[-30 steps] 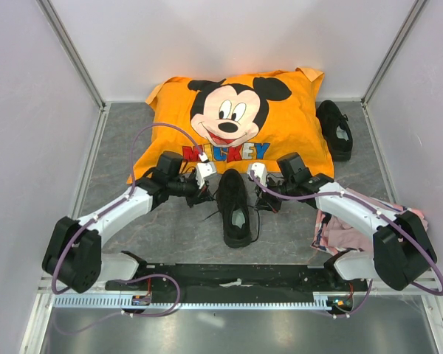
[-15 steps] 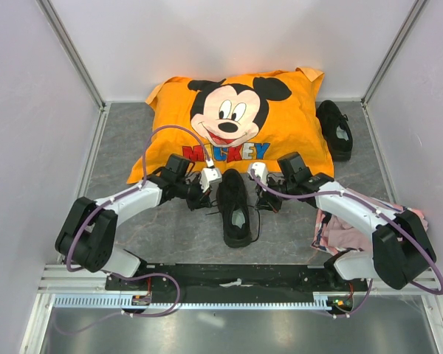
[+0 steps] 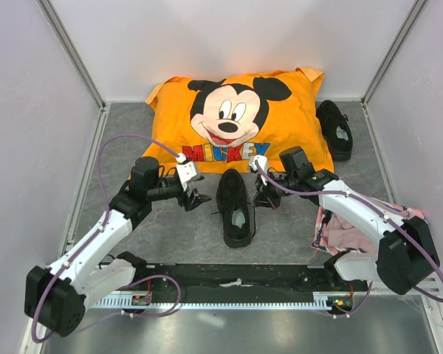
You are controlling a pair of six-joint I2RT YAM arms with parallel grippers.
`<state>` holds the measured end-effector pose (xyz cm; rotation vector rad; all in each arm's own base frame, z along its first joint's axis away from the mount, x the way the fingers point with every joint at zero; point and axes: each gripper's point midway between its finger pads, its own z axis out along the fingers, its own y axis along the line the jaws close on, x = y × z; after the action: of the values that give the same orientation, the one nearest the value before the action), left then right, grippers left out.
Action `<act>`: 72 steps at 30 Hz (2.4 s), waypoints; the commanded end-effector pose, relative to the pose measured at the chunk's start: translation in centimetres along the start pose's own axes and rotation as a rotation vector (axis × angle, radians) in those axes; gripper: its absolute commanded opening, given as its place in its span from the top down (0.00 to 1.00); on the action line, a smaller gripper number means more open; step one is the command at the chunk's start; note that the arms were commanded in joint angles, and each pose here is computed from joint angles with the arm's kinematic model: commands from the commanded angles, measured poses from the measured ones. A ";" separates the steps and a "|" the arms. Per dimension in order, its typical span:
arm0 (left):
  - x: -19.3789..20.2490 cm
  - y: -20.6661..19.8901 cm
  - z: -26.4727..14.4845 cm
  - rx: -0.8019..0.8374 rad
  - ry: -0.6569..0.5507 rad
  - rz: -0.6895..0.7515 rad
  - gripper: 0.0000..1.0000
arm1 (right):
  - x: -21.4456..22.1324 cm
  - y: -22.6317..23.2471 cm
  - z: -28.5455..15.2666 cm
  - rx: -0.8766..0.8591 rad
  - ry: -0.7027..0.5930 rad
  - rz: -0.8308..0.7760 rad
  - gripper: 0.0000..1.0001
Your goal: Tie the shoes
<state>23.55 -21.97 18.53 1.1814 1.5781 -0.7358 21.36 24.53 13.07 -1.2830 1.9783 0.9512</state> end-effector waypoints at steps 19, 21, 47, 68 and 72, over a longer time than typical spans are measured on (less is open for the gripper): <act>-3.3 -5.0 5.8 0.023 -0.134 0.090 0.28 | -6.3 1.8 -0.2 -0.064 -0.282 0.335 1.00; -3.2 -5.4 6.1 0.037 -0.128 0.057 0.28 | -6.6 1.6 0.0 -0.062 -0.300 0.355 1.00; -2.2 -4.7 8.1 -0.028 -0.093 -0.138 0.55 | -7.1 1.4 1.1 -0.016 -0.465 0.668 1.00; -2.1 -3.8 8.6 -0.075 -0.080 -0.176 0.67 | -7.0 1.9 1.8 -0.044 -0.503 0.778 1.00; -2.3 -4.0 8.7 -0.066 -0.085 -0.181 0.62 | -6.8 1.9 2.0 -0.046 -0.500 0.790 1.00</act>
<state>21.94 -30.59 14.65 1.0117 1.7065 -0.8138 22.11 29.88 17.07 -0.1937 2.0825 1.4787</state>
